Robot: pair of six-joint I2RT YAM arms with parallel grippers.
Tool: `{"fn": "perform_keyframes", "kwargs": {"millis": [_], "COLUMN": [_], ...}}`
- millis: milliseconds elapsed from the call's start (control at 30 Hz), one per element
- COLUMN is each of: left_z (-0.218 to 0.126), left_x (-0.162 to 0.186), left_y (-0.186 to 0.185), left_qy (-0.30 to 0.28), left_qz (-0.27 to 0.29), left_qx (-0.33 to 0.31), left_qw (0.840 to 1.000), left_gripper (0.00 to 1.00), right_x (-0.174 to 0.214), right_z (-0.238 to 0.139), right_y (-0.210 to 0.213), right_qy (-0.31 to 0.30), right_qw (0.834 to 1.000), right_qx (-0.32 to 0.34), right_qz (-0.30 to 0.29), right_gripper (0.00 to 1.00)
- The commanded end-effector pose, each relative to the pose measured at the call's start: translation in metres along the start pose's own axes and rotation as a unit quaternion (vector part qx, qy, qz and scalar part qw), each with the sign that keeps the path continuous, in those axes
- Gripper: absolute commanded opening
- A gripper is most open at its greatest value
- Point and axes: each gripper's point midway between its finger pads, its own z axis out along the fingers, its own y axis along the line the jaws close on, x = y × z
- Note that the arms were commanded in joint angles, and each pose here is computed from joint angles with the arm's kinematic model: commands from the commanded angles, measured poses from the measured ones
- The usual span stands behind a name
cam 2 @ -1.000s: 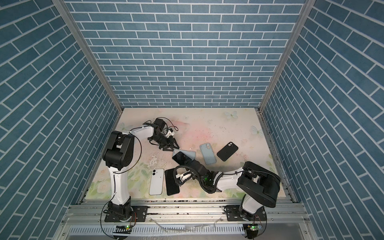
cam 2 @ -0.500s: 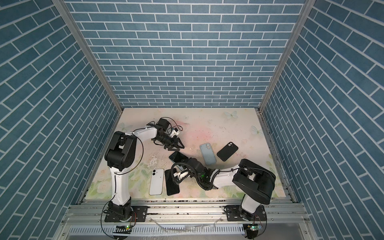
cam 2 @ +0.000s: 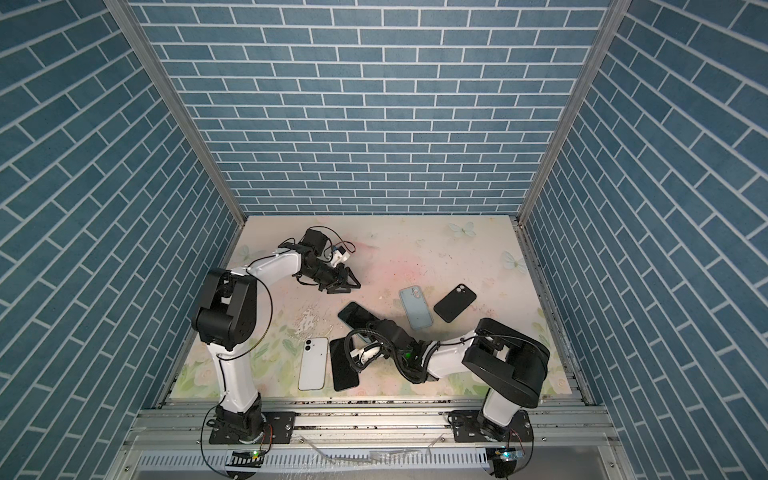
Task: Put the phone into the phone case
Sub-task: 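Lower the blue phone edge-first into the light-blue case with the right gripper, then open the right gripper and lift it off the phone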
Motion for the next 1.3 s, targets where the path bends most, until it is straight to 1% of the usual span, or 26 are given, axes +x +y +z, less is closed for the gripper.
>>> {"fn": "perform_keyframes", "kwargs": {"millis": [0, 67, 167, 267, 433, 567, 700, 733, 767, 800, 833, 900, 967, 1000, 1033, 1067, 1100, 1133, 1167, 1200, 1233, 1267], "left_z": [-0.019, -0.022, -0.019, -0.017, -0.016, -0.015, -0.018, -0.019, -0.019, -0.019, -0.019, -0.016, -0.014, -0.014, -0.012, -0.011, -0.009, -0.007, -0.004, -0.001, 0.003, 0.008], "left_x": [-0.01, -0.009, -0.002, 0.002, 0.006, 0.007, 0.007, 0.007, 0.007, 0.008, 0.009, 0.011, 0.014, 0.015, 0.018, 0.021, 0.024, 0.028, 0.031, 0.034, 0.038, 0.04], "left_y": [0.009, 0.014, 0.025, 0.032, 0.036, 0.038, 0.039, 0.039, 0.038, 0.039, 0.04, 0.041, 0.044, 0.045, 0.046, 0.047, 0.046, 0.047, 0.045, 0.044, 0.043, 0.041], "left_qy": [-0.03, -0.028, -0.009, 0.0, 0.006, 0.009, 0.006, 0.004, 0.004, 0.006, 0.007, 0.011, 0.016, 0.018, 0.023, 0.027, 0.03, 0.035, 0.041, 0.047, 0.055, 0.061], "left_qz": [-0.009, -0.016, -0.025, -0.032, -0.033, -0.035, -0.031, -0.029, -0.028, -0.028, -0.03, -0.03, -0.033, -0.032, -0.032, -0.03, -0.028, -0.024, -0.019, -0.016, -0.012, -0.01], "left_qx": [0.0, -0.002, -0.024, -0.035, -0.047, -0.049, -0.055, -0.057, -0.058, -0.059, -0.059, -0.061, -0.065, -0.069, -0.073, -0.076, -0.079, -0.084, -0.089, -0.093, -0.095, -0.094], "left_qw": [1.0, 0.999, 0.999, 0.999, 0.998, 0.998, 0.998, 0.998, 0.998, 0.998, 0.998, 0.998, 0.997, 0.997, 0.997, 0.996, 0.996, 0.996, 0.995, 0.994, 0.994, 0.994], "left_gripper": [0.52, 0.52, 0.52, 0.52, 0.52, 0.52, 0.52, 0.52, 0.52, 0.52, 0.52, 0.52, 0.52, 0.52, 0.52, 0.52, 0.52, 0.52, 0.52, 0.53, 0.53, 0.53], "right_x": [0.003, 0.003, 0.003, 0.003, 0.008, 0.011, 0.007, 0.004, 0.001, -0.001, 0.0, 0.007, 0.011, 0.014, 0.02, 0.032, 0.047, 0.065, 0.075, 0.079, 0.082, 0.082], "right_z": [-0.003, -0.004, -0.005, -0.008, -0.021, -0.037, -0.057, -0.064, -0.07, -0.076, -0.081, -0.089, -0.099, -0.102, -0.103, -0.103, -0.103, -0.105, -0.108, -0.111, -0.112, -0.114], "right_y": [-0.004, -0.003, 0.0, 0.003, 0.012, 0.022, 0.024, 0.022, 0.02, 0.017, 0.006, -0.016, -0.032, -0.041, -0.053, -0.064, -0.07, -0.074, -0.073, -0.075, -0.076, -0.075], "right_qy": [0.007, 0.007, 0.009, 0.012, 0.025, 0.021, -0.005, -0.02, -0.033, -0.045, -0.052, -0.054, -0.06, -0.059, -0.051, -0.027, 0.014, 0.068, 0.107, 0.13, 0.151, 0.166], "right_qw": [1.0, 1.0, 1.0, 1.0, 0.999, 0.999, 0.994, 0.989, 0.983, 0.975, 0.961, 0.929, 0.89, 0.866, 0.833, 0.793, 0.759, 0.711, 0.674, 0.644, 0.61, 0.583], "right_qx": [0.01, 0.01, 0.008, 0.008, 0.007, -0.009, -0.036, -0.049, -0.063, -0.073, -0.066, -0.057, -0.075, -0.077, -0.075, -0.063, -0.046, -0.034, -0.046, -0.059, -0.07, -0.083], "right_qz": [0.015, 0.017, 0.019, 0.021, 0.032, 0.044, 0.104, 0.135, 0.167, 0.205, 0.264, 0.363, 0.447, 0.49, 0.546, 0.606, 0.65, 0.699, 0.73, 0.752, 0.775, 0.791], "right_gripper": [0.38, 0.46, 0.57, 0.64, 0.68, 0.7, 0.76, 0.78, 0.78, 0.82, 0.84, 0.85, 0.86, 0.85, 0.85, 0.84, 0.85, 0.88, 0.88, 0.88, 0.89, 0.89]}}
